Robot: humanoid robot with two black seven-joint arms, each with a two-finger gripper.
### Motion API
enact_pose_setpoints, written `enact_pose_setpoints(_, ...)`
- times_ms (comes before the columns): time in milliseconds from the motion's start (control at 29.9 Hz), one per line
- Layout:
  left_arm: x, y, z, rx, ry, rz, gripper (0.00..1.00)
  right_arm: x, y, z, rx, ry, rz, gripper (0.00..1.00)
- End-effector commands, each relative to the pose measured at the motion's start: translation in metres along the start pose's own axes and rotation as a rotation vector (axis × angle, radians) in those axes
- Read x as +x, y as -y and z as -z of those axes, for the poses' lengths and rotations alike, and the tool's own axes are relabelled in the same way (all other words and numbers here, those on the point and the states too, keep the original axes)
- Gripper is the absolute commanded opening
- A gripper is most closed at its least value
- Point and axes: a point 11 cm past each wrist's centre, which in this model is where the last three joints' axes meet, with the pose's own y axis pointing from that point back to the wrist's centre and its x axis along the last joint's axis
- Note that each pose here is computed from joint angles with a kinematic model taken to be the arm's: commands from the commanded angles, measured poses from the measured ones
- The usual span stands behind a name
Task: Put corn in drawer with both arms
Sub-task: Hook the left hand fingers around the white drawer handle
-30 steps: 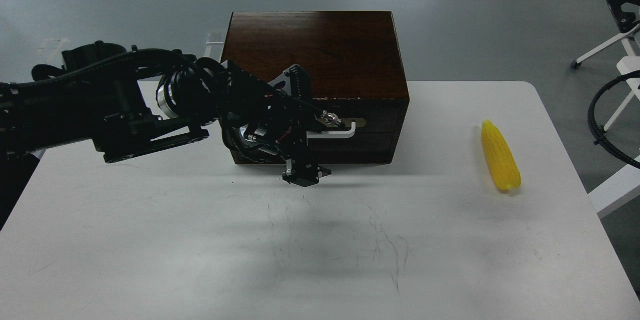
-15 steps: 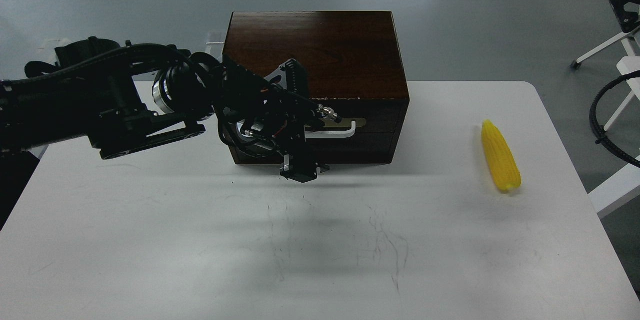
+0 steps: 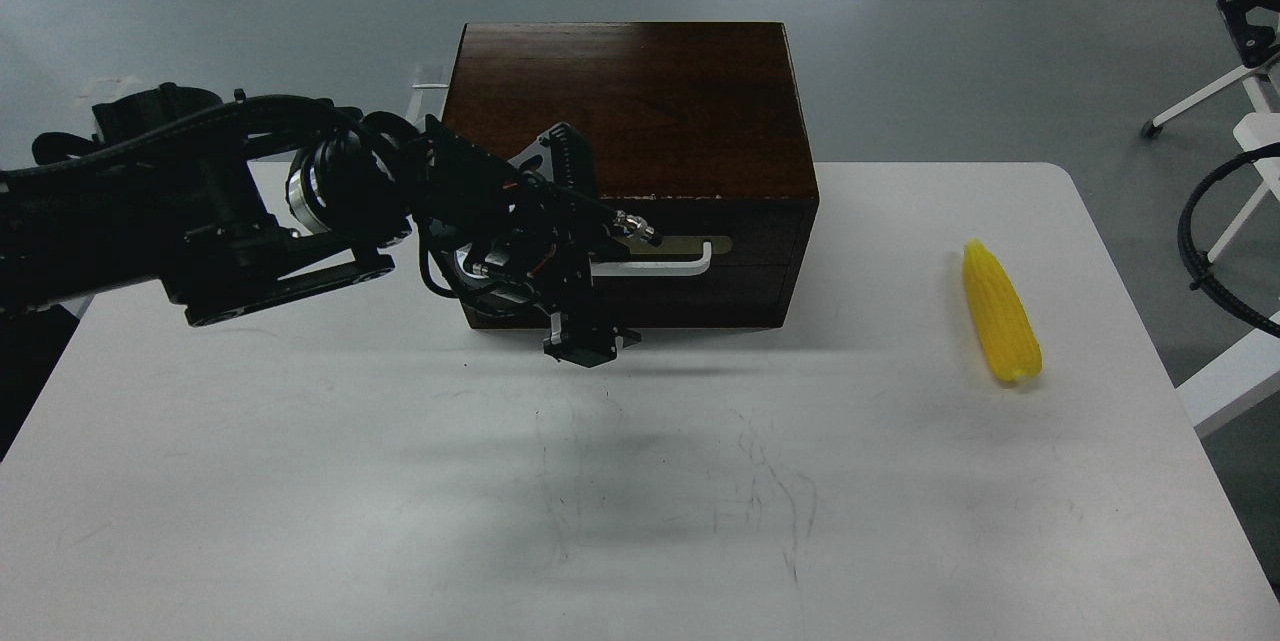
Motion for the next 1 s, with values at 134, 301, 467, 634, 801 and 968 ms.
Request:
enact_pose_setpoints(134, 0.001, 0.003, -0.003, -0.008, 0.003, 0.0, 0.9, 0.002, 0.0, 0.002, 0.004, -0.003, -0.006, 1.0)
enact_pose_setpoints(301, -0.006, 0.005, -0.004, -0.006, 0.007, 0.012, 0.9, 0.002, 0.0, 0.002, 0.004, -0.003, -0.006, 1.0)
enact_pose_setpoints(467, -0.006, 0.004, -0.005, -0.015, 0.008, 0.011, 0.9, 0.002, 0.0, 0.002, 0.005, -0.003, -0.006, 1.0)
enact_pose_setpoints(634, -0.004, 0.005, -0.01, -0.035, 0.015, 0.007, 0.9, 0.001, 0.0, 0.002, 0.005, -0.003, -0.005, 1.0)
enact_pose_setpoints(801, -0.003, 0.004, -0.01, -0.038, 0.017, 0.006, 0.9, 0.001, 0.0, 0.002, 0.006, -0.003, -0.005, 1.0)
enact_pose_setpoints(968, 0.001, 0.003, -0.016, -0.058, 0.031, 0.0, 0.9, 0.004, -0.001, 0.004, 0.01, -0.007, -0.014, 1.0)
